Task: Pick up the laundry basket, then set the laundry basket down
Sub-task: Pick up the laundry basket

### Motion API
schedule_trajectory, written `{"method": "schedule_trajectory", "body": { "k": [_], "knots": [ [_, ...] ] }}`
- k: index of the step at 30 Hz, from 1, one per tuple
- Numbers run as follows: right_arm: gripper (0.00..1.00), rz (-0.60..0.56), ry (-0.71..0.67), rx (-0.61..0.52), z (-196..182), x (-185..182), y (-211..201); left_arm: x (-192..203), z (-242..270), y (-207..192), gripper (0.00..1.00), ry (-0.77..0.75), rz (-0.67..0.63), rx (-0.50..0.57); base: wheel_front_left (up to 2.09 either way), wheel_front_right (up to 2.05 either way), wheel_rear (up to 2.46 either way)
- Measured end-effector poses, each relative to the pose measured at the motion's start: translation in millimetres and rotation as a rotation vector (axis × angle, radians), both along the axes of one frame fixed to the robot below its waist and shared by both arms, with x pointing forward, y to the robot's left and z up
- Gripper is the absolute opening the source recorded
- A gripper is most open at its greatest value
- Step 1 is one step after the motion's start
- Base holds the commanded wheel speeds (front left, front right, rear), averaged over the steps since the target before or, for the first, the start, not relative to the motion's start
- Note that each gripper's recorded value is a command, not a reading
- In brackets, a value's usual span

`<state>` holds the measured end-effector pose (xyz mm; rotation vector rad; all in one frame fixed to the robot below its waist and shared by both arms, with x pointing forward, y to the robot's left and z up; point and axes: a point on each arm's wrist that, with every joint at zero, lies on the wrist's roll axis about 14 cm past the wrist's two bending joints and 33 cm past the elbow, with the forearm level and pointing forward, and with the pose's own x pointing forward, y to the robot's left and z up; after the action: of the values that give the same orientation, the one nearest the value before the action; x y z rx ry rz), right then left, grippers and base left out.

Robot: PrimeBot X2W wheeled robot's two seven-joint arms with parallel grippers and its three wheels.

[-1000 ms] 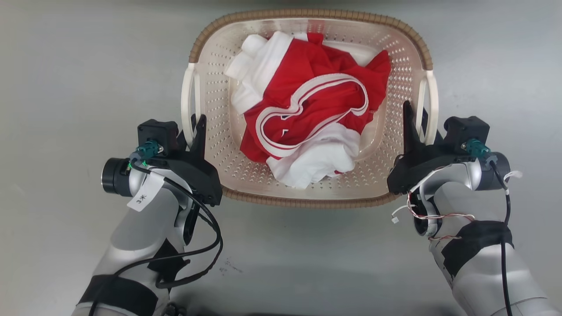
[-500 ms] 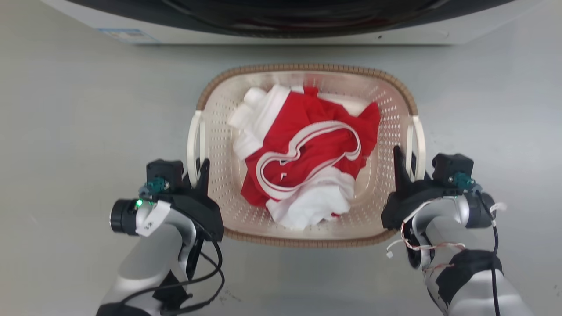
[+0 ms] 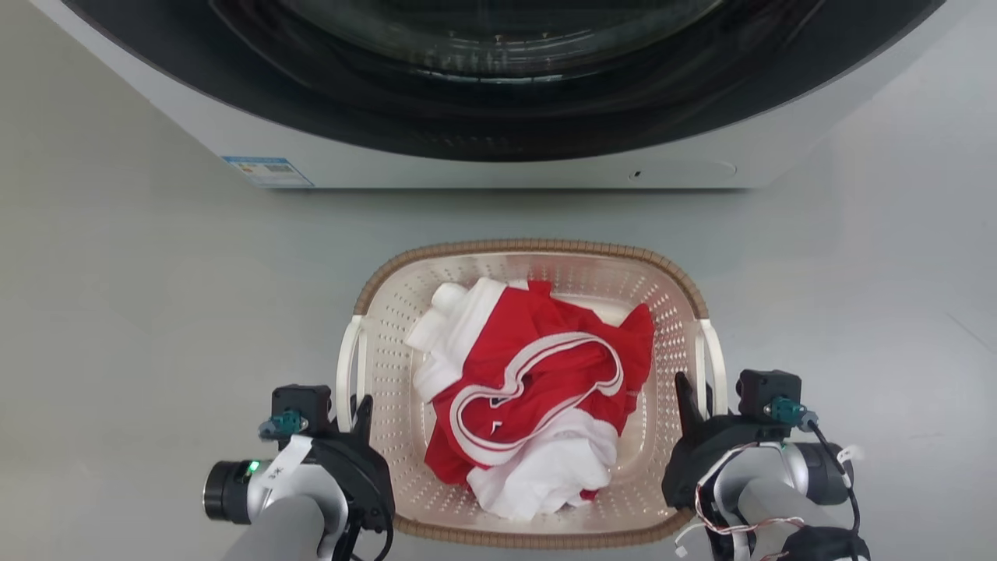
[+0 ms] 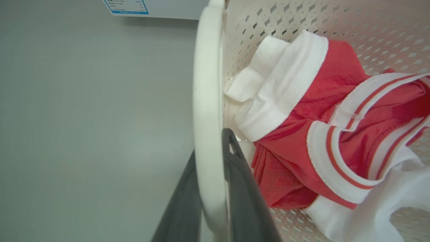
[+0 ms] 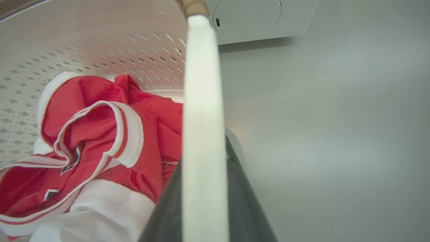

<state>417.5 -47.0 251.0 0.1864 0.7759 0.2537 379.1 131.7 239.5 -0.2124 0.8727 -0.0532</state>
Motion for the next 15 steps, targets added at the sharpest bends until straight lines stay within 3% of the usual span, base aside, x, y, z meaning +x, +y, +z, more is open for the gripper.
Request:
{"method": "schedule_trajectory", "body": {
  "k": [15],
  "knots": [
    [0.00,0.011,0.102,0.005,26.4,-73.0,0.1,-70.0,21.8,-8.9,0.00,0.074,-0.043,-0.027,0.00,0.00,0.00]
  ]
}}
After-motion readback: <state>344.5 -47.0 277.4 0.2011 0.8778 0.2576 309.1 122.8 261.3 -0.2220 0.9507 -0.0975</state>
